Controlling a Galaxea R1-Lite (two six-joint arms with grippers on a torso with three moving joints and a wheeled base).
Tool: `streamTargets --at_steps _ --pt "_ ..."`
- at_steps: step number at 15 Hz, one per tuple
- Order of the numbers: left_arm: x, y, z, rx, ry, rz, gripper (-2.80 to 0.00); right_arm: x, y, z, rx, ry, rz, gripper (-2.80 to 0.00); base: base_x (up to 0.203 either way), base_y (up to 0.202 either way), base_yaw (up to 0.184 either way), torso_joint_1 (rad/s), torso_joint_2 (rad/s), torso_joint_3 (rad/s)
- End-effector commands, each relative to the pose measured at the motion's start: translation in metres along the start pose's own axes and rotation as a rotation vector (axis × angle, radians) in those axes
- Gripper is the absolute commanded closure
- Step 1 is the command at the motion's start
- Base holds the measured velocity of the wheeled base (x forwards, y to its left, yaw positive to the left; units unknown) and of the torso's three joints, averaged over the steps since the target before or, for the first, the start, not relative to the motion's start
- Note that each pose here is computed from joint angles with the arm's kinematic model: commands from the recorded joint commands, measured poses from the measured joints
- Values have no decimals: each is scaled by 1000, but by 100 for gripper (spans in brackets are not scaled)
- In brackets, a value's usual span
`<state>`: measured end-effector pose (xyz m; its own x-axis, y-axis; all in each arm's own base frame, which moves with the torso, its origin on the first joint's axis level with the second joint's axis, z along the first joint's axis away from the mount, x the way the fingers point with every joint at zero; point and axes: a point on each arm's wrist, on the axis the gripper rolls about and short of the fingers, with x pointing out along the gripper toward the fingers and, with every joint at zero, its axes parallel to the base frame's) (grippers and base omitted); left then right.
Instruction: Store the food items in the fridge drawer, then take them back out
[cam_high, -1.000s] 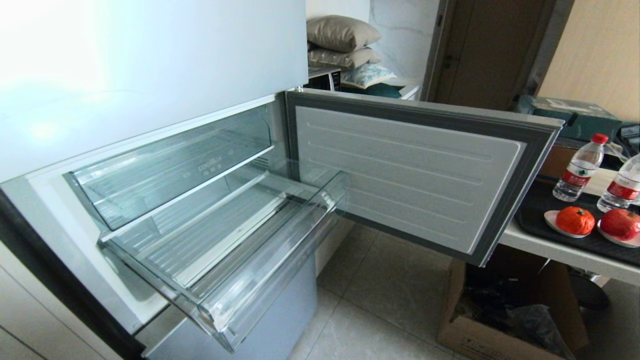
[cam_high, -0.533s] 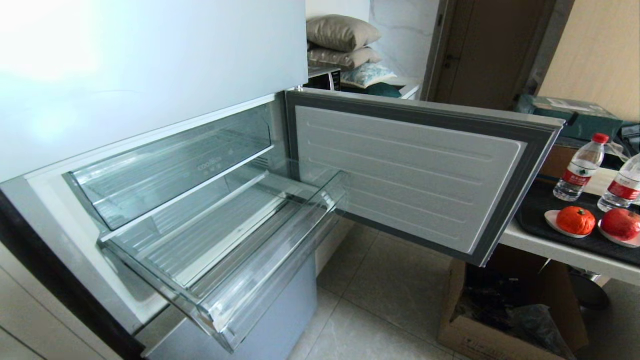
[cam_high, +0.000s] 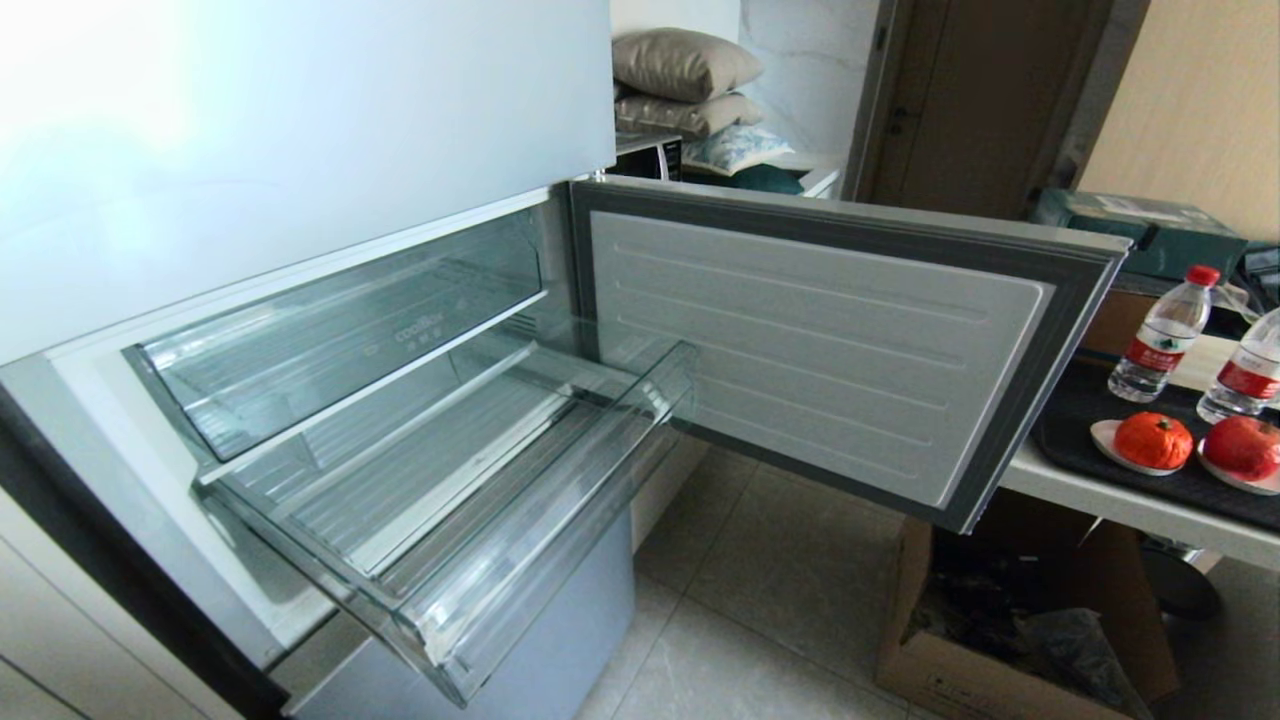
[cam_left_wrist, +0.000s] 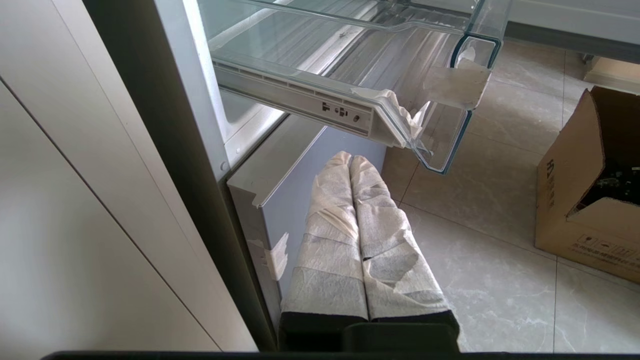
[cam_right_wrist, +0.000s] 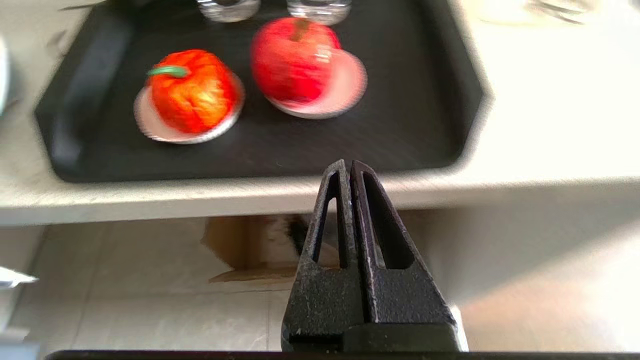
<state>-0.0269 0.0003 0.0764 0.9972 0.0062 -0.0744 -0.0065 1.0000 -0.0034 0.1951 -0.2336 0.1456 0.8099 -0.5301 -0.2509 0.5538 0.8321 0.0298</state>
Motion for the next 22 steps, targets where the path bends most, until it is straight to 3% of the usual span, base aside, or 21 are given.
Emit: streamTargets --at_steps 1,2,6,10,15,22 --pt "0 0 0 0 1 0 0 22 -7 -11 2 35 32 0 0 0 0 0 0 0" --pt "0 0 0 0 1 0 0 30 -8 -11 -7 33 39 -280 0 0 0 0 0 0" --pt "0 0 0 0 1 0 0 65 -11 -4 -30 -4 132 -280 0 0 0 0 0 0" --pt "0 0 0 0 2 0 0 96 2 -17 -75 14 189 -280 0 0 0 0 0 0" --pt "0 0 0 0 -1 0 0 129 0 -2 -106 -54 76 -280 0 0 0 0 0 0" --pt "0 0 0 0 0 0 0 182 10 -9 -122 -105 106 -280 0 0 0 0 0 0"
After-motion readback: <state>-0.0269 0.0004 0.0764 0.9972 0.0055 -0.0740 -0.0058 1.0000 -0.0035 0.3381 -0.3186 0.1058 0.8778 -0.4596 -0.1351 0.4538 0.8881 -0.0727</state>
